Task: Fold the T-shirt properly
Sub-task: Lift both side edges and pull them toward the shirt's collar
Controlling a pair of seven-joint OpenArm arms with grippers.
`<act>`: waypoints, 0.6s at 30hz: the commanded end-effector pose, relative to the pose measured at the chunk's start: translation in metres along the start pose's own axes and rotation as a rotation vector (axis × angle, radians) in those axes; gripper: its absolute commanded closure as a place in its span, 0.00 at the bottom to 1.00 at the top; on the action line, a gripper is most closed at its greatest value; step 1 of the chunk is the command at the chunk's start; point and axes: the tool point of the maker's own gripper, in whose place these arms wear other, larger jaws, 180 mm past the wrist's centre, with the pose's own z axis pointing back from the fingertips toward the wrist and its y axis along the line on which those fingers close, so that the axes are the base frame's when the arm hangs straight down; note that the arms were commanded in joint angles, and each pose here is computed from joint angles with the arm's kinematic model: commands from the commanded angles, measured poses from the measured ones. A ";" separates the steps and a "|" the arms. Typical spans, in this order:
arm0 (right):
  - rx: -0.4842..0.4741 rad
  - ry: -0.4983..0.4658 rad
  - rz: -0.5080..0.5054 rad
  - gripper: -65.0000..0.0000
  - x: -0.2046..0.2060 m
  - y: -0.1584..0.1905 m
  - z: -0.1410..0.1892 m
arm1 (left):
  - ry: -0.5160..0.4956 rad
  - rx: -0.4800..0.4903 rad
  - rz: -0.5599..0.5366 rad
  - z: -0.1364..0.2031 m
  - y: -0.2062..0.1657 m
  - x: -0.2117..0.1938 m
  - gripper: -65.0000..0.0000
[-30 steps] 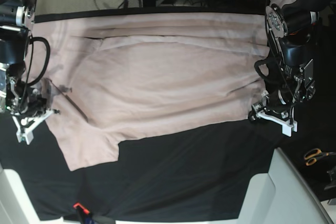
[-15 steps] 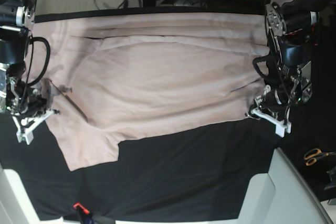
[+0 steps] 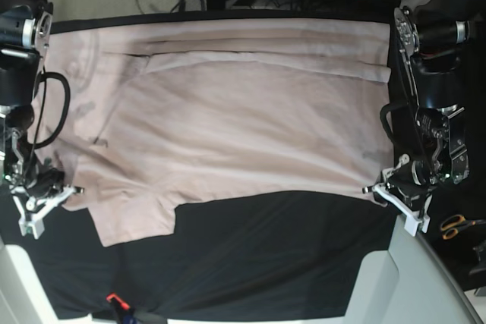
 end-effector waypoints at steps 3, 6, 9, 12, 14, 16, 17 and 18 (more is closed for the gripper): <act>-0.004 -0.087 0.009 1.00 0.037 -0.004 0.007 | -0.042 0.032 -0.005 0.013 0.016 0.024 1.00; -0.003 -0.129 0.010 1.00 0.046 -0.004 0.008 | -0.041 0.032 -0.005 0.013 0.016 0.024 1.00; -0.004 -0.183 0.006 1.00 0.051 -0.005 0.009 | -0.038 0.034 -0.005 0.013 0.017 0.023 1.00; -0.009 -0.219 -0.001 1.00 0.050 -0.008 0.010 | -0.037 0.042 -0.007 0.015 0.022 0.022 1.00; -0.010 -0.232 -0.004 1.00 0.052 -0.009 0.010 | -0.035 0.044 -0.007 0.015 0.023 0.022 1.00; -0.011 -0.224 -0.004 1.00 0.046 -0.009 0.009 | -0.031 0.046 -0.007 0.016 0.024 0.020 1.00; -0.011 -0.222 -0.004 1.00 0.046 -0.009 0.009 | -0.023 0.047 -0.007 0.015 0.025 0.015 1.00; -0.011 -0.221 -0.004 1.00 0.045 -0.009 0.009 | -0.021 0.048 -0.008 0.016 0.025 0.014 1.00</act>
